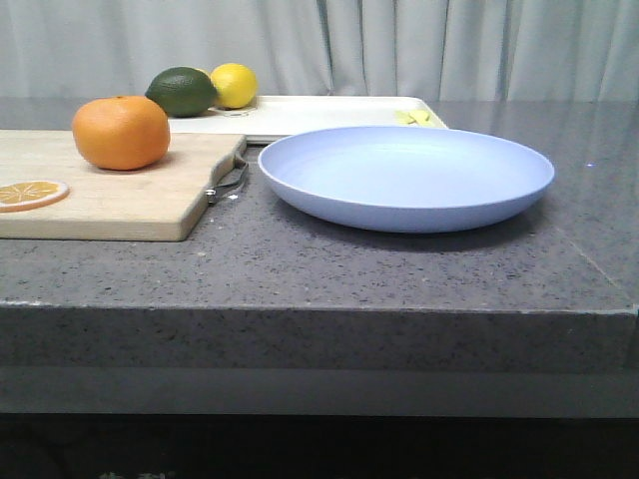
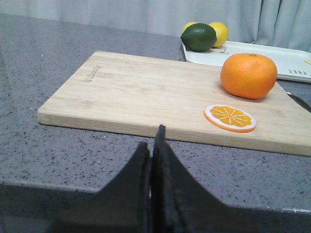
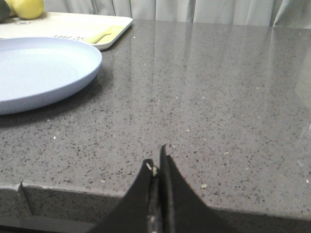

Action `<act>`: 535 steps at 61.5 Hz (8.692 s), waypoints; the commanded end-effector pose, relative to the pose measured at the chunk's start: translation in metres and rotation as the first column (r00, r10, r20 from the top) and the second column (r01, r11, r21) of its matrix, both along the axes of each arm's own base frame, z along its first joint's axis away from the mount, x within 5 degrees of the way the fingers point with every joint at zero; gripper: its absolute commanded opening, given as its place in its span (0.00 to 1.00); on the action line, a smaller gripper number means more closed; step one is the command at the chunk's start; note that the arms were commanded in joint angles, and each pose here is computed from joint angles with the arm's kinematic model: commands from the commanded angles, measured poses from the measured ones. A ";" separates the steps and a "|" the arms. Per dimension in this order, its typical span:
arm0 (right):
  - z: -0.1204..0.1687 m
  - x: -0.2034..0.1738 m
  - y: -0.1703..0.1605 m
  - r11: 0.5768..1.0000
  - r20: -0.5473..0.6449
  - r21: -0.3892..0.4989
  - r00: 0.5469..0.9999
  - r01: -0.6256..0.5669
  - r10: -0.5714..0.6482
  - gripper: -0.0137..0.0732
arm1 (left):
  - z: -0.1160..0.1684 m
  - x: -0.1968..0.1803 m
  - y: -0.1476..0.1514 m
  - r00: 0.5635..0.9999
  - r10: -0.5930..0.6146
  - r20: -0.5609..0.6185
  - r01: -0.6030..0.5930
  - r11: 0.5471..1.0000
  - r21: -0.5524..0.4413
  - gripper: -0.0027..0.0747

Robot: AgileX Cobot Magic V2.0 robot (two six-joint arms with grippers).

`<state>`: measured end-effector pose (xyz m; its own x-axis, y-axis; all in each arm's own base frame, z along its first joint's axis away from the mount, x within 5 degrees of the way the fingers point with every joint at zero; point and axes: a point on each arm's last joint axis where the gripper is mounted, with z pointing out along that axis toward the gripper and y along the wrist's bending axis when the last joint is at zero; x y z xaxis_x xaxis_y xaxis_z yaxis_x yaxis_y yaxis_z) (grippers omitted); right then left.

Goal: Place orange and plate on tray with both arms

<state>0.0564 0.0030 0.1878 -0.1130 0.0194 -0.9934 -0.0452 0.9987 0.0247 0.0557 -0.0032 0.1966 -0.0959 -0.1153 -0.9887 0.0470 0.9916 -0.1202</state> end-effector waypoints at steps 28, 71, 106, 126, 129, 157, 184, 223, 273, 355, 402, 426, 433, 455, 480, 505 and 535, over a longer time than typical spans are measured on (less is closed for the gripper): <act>0.075 -0.015 -0.001 1.000 0.282 0.007 0.959 0.002 -0.004 0.08 | 0.075 -0.014 0.001 0.914 0.000 0.405 -0.003 1.000 0.006 0.01; 0.178 0.068 0.003 1.000 0.081 -0.001 0.997 -0.001 0.001 0.18 | 0.153 0.076 -0.003 0.998 0.001 0.059 -0.007 0.994 0.108 0.02; 0.178 0.068 0.003 1.000 0.077 -0.002 0.997 -0.001 0.001 0.90 | 0.150 0.076 -0.003 0.999 0.000 0.054 -0.006 0.994 0.108 0.85; 0.178 0.068 0.003 1.000 0.081 -0.002 0.997 -0.001 0.001 0.90 | 0.166 0.100 -0.005 1.000 0.002 0.018 -0.004 0.997 0.082 0.76; 0.178 0.068 0.003 1.000 0.081 -0.002 0.997 -0.001 0.001 0.90 | 0.170 0.111 -0.006 1.000 -0.002 -0.019 0.004 0.996 0.084 0.76; 0.178 0.068 0.003 1.000 0.081 -0.002 0.997 -0.001 0.001 0.90 | 0.193 0.229 -0.087 0.895 -0.197 -0.400 0.259 0.960 0.108 0.76; 0.178 0.068 0.003 1.000 0.080 -0.002 0.997 -0.001 0.001 0.90 | 0.165 0.301 -0.138 0.681 -0.161 -0.714 0.366 0.920 0.142 0.76; 0.178 0.068 0.003 1.000 0.080 -0.002 0.997 -0.001 0.001 0.90 | 0.115 0.316 -0.149 0.477 -0.121 -0.870 0.401 0.912 0.093 0.76; 0.178 0.068 0.003 1.000 0.080 -0.002 0.997 -0.001 0.001 0.90 | 0.136 0.319 -0.150 0.464 -0.117 -0.878 0.400 0.912 0.090 0.61; 0.178 0.068 0.003 1.000 0.079 -0.002 0.997 -0.001 0.001 0.90 | 0.136 0.281 -0.328 0.557 -0.457 -0.694 0.711 0.694 0.113 0.92; 0.178 0.068 0.003 1.000 0.079 -0.002 0.997 -0.001 0.001 0.90 | 0.231 0.257 -0.302 0.598 -0.473 -0.647 0.697 0.705 0.129 0.01; 0.177 0.068 0.003 1.000 0.069 -0.002 0.998 -0.001 0.001 0.90 | 0.236 0.248 -0.241 0.608 -0.362 -0.707 0.616 0.777 0.132 0.01; 0.177 0.068 0.003 1.000 0.069 -0.002 0.998 -0.001 0.001 0.90 | 0.232 0.247 -0.208 0.617 -0.309 -0.724 0.562 0.817 0.130 0.01; 0.177 0.068 0.003 1.000 0.069 -0.002 0.998 -0.001 0.001 0.90 | 0.212 0.212 -0.102 0.733 -0.187 -0.654 0.325 0.941 0.095 0.01; 0.177 0.068 0.003 1.000 0.068 -0.002 0.998 -0.001 0.001 0.90 | 0.177 0.104 -0.009 0.919 0.002 -0.395 0.041 0.994 0.100 0.01; 0.175 0.068 0.003 1.000 0.048 -0.003 0.999 -0.002 0.002 0.90 | 0.134 0.004 0.001 0.999 -0.004 -0.032 0.007 0.996 0.086 0.01; 0.174 0.112 0.006 1.000 -0.196 0.019 0.980 -0.013 0.017 0.90 | 0.115 -0.023 0.003 0.986 -0.012 0.164 0.000 0.997 0.072 0.01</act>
